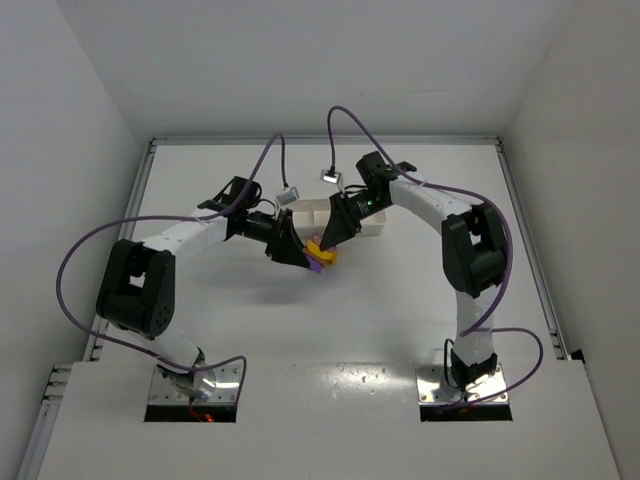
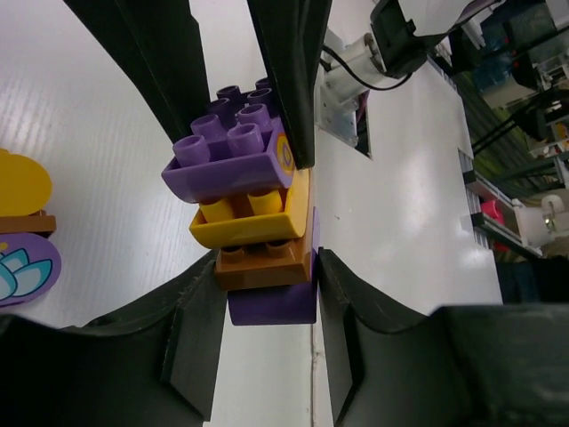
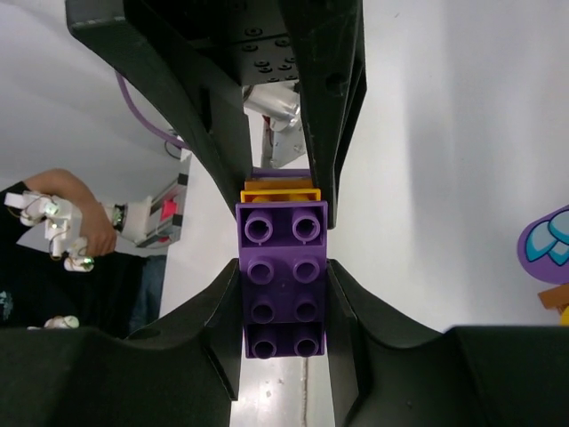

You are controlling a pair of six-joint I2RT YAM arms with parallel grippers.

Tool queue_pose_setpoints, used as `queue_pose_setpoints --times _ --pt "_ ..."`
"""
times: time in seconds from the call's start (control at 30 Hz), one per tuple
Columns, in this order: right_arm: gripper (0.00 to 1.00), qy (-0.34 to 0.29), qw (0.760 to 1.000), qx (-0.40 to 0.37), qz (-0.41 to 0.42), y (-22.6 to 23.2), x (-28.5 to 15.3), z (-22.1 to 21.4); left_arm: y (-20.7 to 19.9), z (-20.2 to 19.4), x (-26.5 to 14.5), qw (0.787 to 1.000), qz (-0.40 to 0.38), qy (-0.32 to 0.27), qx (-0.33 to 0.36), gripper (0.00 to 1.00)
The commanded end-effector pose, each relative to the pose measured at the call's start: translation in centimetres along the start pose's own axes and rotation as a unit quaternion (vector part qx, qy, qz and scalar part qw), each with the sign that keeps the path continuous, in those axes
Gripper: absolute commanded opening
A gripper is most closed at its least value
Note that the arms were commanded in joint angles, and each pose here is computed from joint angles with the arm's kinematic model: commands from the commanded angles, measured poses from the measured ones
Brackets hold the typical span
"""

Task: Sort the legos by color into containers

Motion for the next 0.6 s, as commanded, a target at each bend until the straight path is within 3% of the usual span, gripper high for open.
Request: queue_pose_setpoints --times 0.0,0.23,0.43,0.53,0.57 --pt "0.00 -0.022 0.998 -0.058 0.003 1.8 -0.9 2.5 -0.5 1.1 0.9 0.999 -0.022 0.003 0.035 0.40" --pt "0.00 -0.040 0.996 -0.073 -0.025 1.7 -3.2 3.3 -0.4 0.7 1.1 0.999 -0.019 0.009 0.026 0.17" --pt "0.00 -0.064 0.992 -0.067 -0.080 1.4 -7.2 3.2 -0.5 -0.8 1.0 1.000 -0.015 0.013 0.023 0.12" --pt "0.00 -0.071 0.989 -0.063 -0.115 1.4 -8.9 2.4 -0.6 -0.4 -0.3 0.999 0.026 -0.003 0.046 0.12" --pt "0.00 -0.071 0.988 -0.060 -0.125 1.5 -9.3 2.1 -0.3 0.3 -0.9 0.995 0.081 -0.011 0.059 0.12"
Point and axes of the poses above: each gripper's point midway between its finger pads, its own x axis out along the fingers, its own y axis along the line the jaws close on, z = x × y, the point moved 10 cm from there along -x, back along the fingers, and after that the axes turned 11 degrees about -x, right-handed, at the moved point
